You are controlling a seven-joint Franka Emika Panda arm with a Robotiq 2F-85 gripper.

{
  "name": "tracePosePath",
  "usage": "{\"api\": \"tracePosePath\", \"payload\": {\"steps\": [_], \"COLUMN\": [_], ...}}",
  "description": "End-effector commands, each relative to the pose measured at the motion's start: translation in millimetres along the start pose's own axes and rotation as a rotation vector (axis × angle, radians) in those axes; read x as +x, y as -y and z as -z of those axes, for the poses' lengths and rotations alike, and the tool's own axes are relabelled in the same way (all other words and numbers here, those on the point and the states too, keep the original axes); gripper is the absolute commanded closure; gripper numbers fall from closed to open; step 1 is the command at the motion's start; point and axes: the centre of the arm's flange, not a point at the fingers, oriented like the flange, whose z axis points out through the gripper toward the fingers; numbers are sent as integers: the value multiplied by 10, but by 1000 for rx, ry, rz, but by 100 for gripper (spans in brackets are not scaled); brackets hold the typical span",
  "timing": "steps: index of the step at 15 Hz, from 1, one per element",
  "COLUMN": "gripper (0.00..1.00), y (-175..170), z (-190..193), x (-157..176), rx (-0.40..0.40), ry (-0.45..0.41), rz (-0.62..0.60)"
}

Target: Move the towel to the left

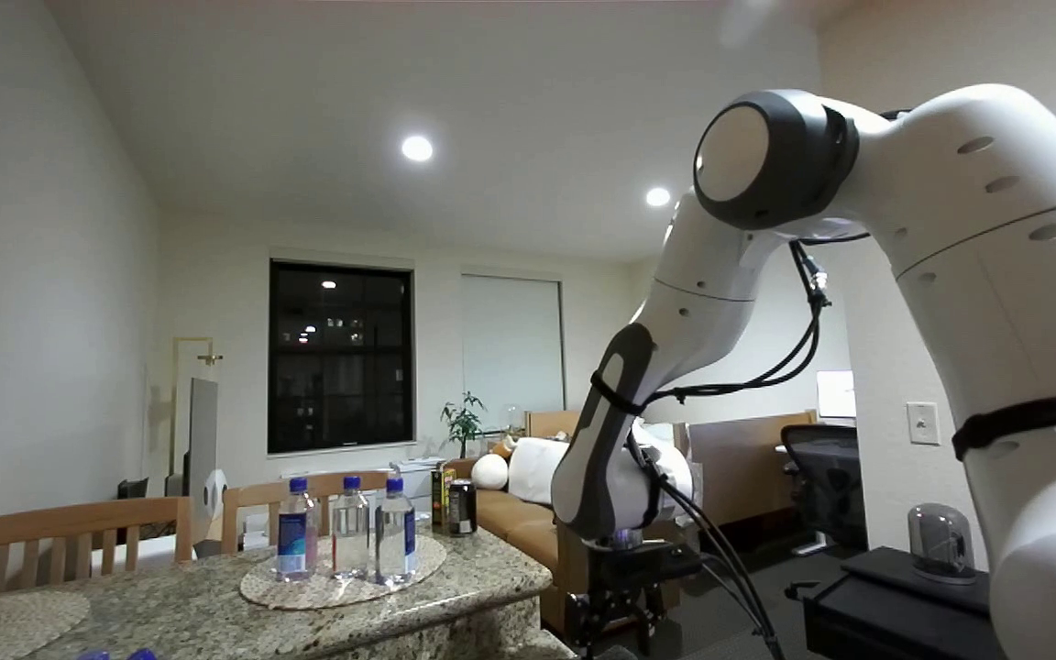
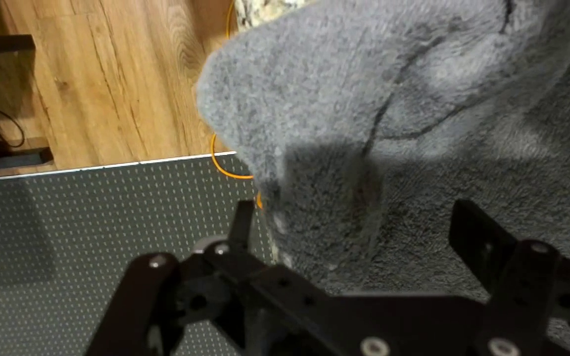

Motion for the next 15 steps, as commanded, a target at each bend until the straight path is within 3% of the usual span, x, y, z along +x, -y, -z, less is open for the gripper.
{"api": "tracePosePath", "payload": {"steps": [1,7,15], "gripper": [0,0,0], "y": [131,332,354], "z": [-227,-451,-591], "x": [32,49,152], "rx": [29,42,25], "ry": [20,45,42], "rz": [3,6,-4]}}
